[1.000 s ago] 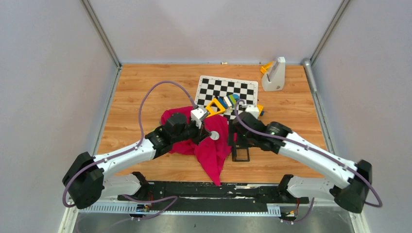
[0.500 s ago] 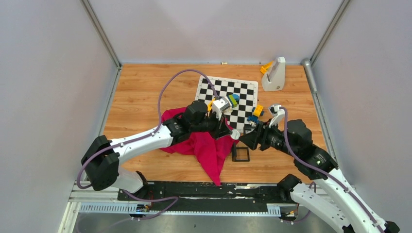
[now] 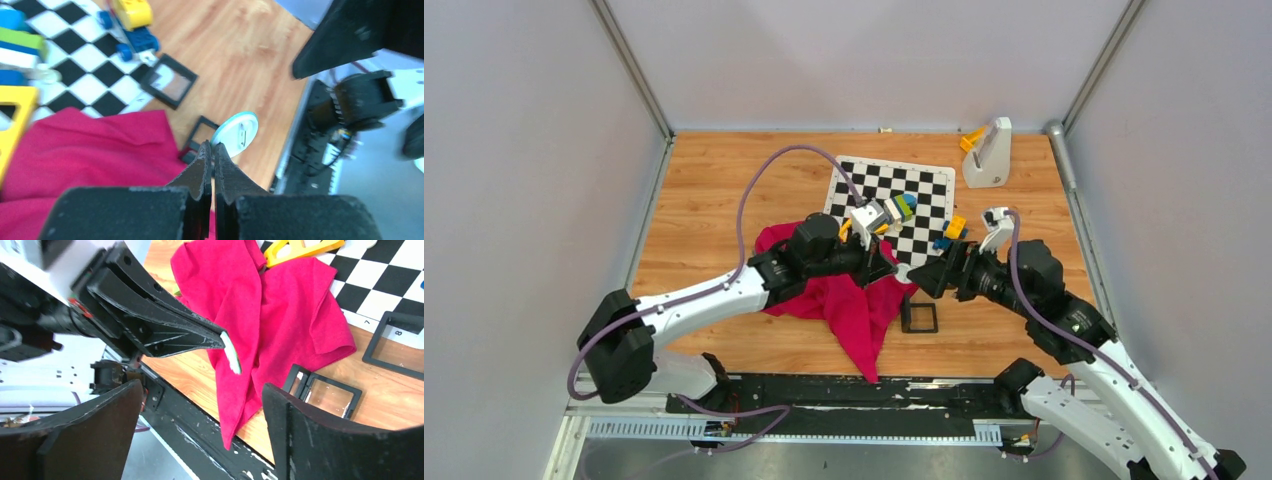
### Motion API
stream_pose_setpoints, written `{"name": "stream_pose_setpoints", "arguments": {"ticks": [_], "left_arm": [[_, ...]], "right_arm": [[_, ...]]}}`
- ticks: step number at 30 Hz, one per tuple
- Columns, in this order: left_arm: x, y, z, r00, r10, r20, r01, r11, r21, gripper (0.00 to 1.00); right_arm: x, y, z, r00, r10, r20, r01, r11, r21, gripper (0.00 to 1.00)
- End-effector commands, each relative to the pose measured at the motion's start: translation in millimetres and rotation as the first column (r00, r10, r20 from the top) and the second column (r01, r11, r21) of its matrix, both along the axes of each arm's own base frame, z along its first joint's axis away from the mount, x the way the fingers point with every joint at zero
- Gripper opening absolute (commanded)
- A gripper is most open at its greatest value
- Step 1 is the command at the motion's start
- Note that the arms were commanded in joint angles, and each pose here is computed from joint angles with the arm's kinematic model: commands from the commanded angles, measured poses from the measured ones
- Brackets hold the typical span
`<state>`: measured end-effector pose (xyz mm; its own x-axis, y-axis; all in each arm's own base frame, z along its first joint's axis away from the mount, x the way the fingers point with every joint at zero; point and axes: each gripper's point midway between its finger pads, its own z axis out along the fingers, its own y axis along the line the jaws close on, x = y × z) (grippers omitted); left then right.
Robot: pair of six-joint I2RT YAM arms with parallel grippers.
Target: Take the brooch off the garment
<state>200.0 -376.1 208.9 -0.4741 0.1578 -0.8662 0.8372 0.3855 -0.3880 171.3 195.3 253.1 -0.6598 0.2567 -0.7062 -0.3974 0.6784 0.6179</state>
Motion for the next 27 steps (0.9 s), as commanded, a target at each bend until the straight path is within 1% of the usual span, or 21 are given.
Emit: {"name": "stream_pose_setpoints", "arguments": {"ticks": [1, 2, 3, 4, 5, 6, 7, 8, 9, 10, 11, 12, 13, 14, 15, 16, 17, 19, 21, 24, 27], "left_arm": [[38.3, 21.9, 51.1, 0.909, 0.173, 0.38, -0.13, 0.982, -0.138, 0.0], [41.1, 25.4, 56.7, 0.88, 0.194, 0.433, -0.135, 0.977, -0.163, 0.0], [41.7, 30.8, 73.4, 0.807, 0.222, 0.547, -0.112, 0.967, -0.228, 0.0], [39.0, 32.9, 78.0, 0.766, 0.222, 0.603, -0.085, 0.965, -0.247, 0.0], [36.4, 40.0, 89.0, 0.665, 0.247, 0.705, -0.054, 0.957, -0.284, 0.0], [35.0, 43.5, 94.3, 0.619, 0.263, 0.74, -0.043, 0.952, -0.302, 0.0], [34.7, 50.1, 99.9, 0.545, 0.286, 0.788, -0.041, 0.948, -0.316, 0.0], [34.4, 52.3, 102.0, 0.519, 0.289, 0.804, -0.04, 0.948, -0.315, 0.0], [33.8, 53.8, 105.5, 0.478, 0.275, 0.834, -0.034, 0.955, -0.295, 0.0], [28.1, 50.4, 109.0, 0.455, 0.24, 0.857, 0.009, 0.962, -0.274, 0.0], [23.8, 49.8, 106.2, 0.405, 0.178, 0.897, 0.036, 0.977, -0.21, 0.0], [6.9, 42.9, 104.6, 0.351, 0.087, 0.932, 0.149, 0.978, -0.148, 0.0], [1.1, 43.4, 100.0, 0.263, 0.019, 0.965, 0.178, 0.982, -0.067, 0.0], [-7.0, 42.2, 96.6, 0.229, -0.017, 0.973, 0.224, 0.974, -0.036, 0.0], [-8.9, 44.4, 101.2, 0.195, -0.011, 0.981, 0.227, 0.973, -0.034, 0.0], [-9.1, 46.6, 100.4, 0.184, -0.012, 0.983, 0.233, 0.972, -0.032, 0.0], [-10.9, 48.8, 106.0, 0.157, 0.005, 0.988, 0.24, 0.97, -0.043, 0.0], [-18.1, 51.7, 107.8, 0.105, -0.002, 0.994, 0.28, 0.96, -0.028, 0.0], [-25.4, 53.2, 107.2, 0.064, -0.016, 0.998, 0.317, 0.948, -0.005, 0.0], [-36.6, 54.9, 107.0, 0.007, -0.025, 1.0, 0.364, 0.931, 0.021, 0.0], [-43.8, 59.3, 112.7, -0.027, 0.005, 1.0, 0.381, 0.925, 0.006, 0.0]], "right_arm": [[1.5, -1.4, 44.5, 0.996, -0.081, -0.04, 0.086, 0.987, 0.133, 0.97], [-0.3, 1.6, 48.7, 0.997, -0.063, -0.05, 0.07, 0.988, 0.136, 0.98], [-2.7, 5.4, 56.7, 0.998, -0.035, -0.051, 0.042, 0.989, 0.141, 0.98], [-5.7, 10.2, 61.5, 0.999, 0.004, -0.051, 0.003, 0.991, 0.137, 0.98], [-9.2, 15.7, 66.7, 0.998, 0.057, -0.037, -0.053, 0.991, 0.123, 0.96], [-15.2, 22.5, 72.7, 0.991, 0.132, -0.012, -0.13, 0.985, 0.111, 0.94], [-19.9, 27.5, 75.9, 0.98, 0.197, 0.012, -0.198, 0.976, 0.09, 0.91], [-23.6, 31.3, 77.4, 0.968, 0.249, 0.03, -0.251, 0.965, 0.071, 0.91], [-30.1, 35.9, 78.6, 0.948, 0.314, 0.046, -0.317, 0.947, 0.061, 0.9], [-31.5, 37.8, 78.1, 0.937, 0.344, 0.058, -0.346, 0.937, 0.045, 0.9], [-30.8, 38.7, 77.5, 0.934, 0.353, 0.061, -0.355, 0.934, 0.035, 0.9], [-31.0, 39.5, 78.1, 0.93, 0.362, 0.063, -0.364, 0.931, 0.032, 0.9], [-32.7, 40.9, 80.1, 0.925, 0.375, 0.065, -0.378, 0.925, 0.037, 0.9], [-34.1, 42.3, 81.9, 0.919, 0.389, 0.067, -0.392, 0.919, 0.039, 0.91], [-35.2, 43.8, 84.5, 0.912, 0.404, 0.074, -0.408, 0.912, 0.039, 0.9], [-36.2, 45.1, 85.8, 0.904, 0.42, 0.08, -0.424, 0.905, 0.034, 0.9], [-34.6, 45.8, 85.4, 0.9, 0.427, 0.083, -0.43, 0.903, 0.022, 0.9], [-31.0, 45.7, 84.1, 0.896, 0.434, 0.096, -0.435, 0.9, -0.01, 0.89], [-30.5, 47.4, 84.5, 0.881, 0.46, 0.114, -0.459, 0.888, -0.032, 0.87], [-35.9, 52.9, 91.2, 0.849, 0.513, 0.131, -0.514, 0.857, -0.022, 0.83], [-29.3, 55.8, 89.3, 0.849, 0.514, 0.128, -0.514, 0.857, -0.034, 0.8]]}}
